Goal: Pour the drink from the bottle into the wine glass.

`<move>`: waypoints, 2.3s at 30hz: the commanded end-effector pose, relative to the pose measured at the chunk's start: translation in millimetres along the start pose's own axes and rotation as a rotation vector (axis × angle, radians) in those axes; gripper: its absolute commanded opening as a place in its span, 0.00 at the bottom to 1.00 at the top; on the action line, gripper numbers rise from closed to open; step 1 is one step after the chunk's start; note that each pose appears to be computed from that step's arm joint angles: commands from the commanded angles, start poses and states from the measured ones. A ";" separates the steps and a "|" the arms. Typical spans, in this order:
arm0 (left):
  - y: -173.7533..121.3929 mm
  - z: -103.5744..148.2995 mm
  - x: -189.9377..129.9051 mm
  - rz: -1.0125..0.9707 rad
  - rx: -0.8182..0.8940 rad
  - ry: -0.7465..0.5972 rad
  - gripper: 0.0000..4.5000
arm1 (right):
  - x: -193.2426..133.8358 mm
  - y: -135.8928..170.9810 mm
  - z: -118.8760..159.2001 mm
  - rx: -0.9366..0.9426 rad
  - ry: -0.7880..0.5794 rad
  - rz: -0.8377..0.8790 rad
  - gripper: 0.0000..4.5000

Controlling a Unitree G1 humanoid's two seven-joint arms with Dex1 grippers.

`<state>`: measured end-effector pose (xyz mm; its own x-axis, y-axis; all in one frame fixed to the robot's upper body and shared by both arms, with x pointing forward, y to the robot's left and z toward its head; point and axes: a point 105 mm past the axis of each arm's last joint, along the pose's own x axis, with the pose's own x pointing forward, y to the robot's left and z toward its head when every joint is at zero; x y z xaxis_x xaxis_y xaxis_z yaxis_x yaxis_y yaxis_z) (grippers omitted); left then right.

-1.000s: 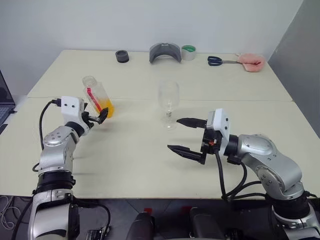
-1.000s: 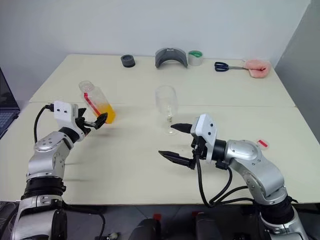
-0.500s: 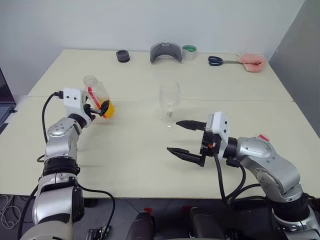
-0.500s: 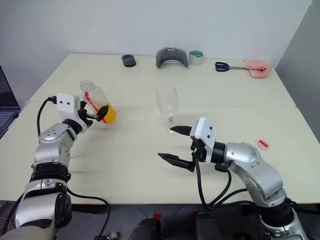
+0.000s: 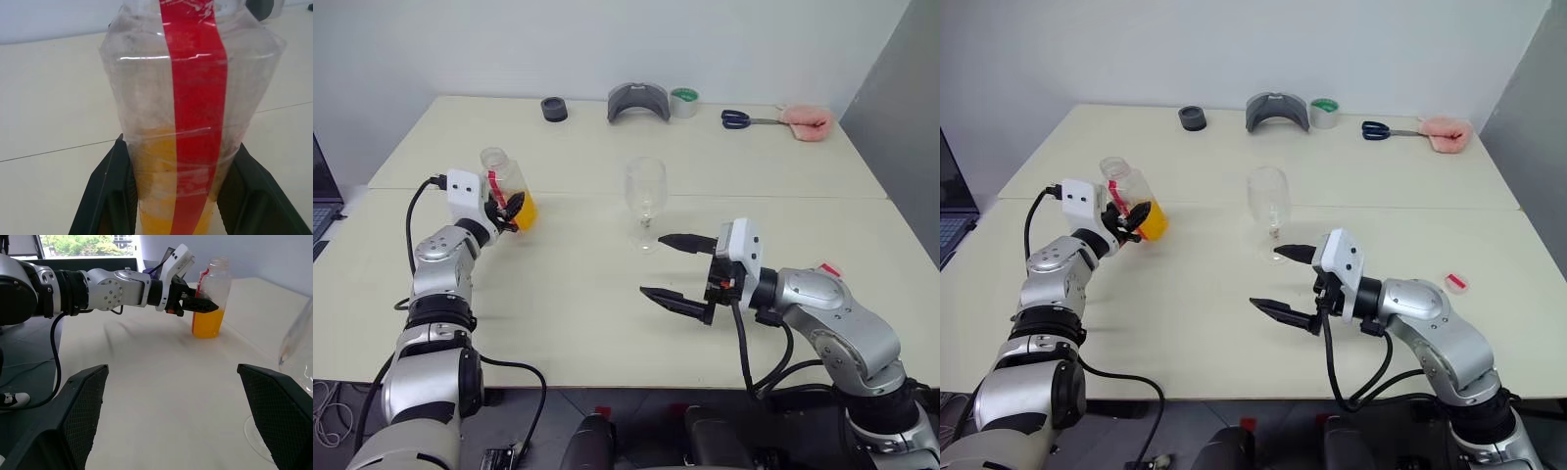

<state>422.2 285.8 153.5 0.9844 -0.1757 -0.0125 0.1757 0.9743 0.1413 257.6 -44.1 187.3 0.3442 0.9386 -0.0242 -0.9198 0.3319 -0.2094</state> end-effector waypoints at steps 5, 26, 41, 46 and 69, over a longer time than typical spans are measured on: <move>-33.8 49.0 4.8 -0.106 0.172 -0.141 0.38 | -6.5 -13.8 13.9 -0.075 -0.045 -0.119 1.00; -120.7 137.0 30.8 -0.242 0.873 -0.439 0.38 | -15.9 -64.3 26.7 -0.123 -0.096 -0.325 1.00; -129.2 150.6 38.2 -0.181 1.139 -0.555 0.38 | -18.8 -77.5 25.4 -0.097 -0.102 -0.430 1.00; -131.3 152.3 39.4 -0.173 1.212 -0.579 0.38 | -19.6 -77.5 27.7 -0.098 -0.114 -0.431 1.00; -129.2 171.5 35.8 -0.079 1.389 -0.698 0.38 | -19.2 -73.4 21.6 -0.083 -0.109 -0.429 1.00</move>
<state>437.8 131.5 280.2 0.7393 -0.6182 0.2668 -0.2402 0.1280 0.9623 319.7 -85.3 212.1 0.6784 0.7214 0.1389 -0.6875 0.6901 -0.2260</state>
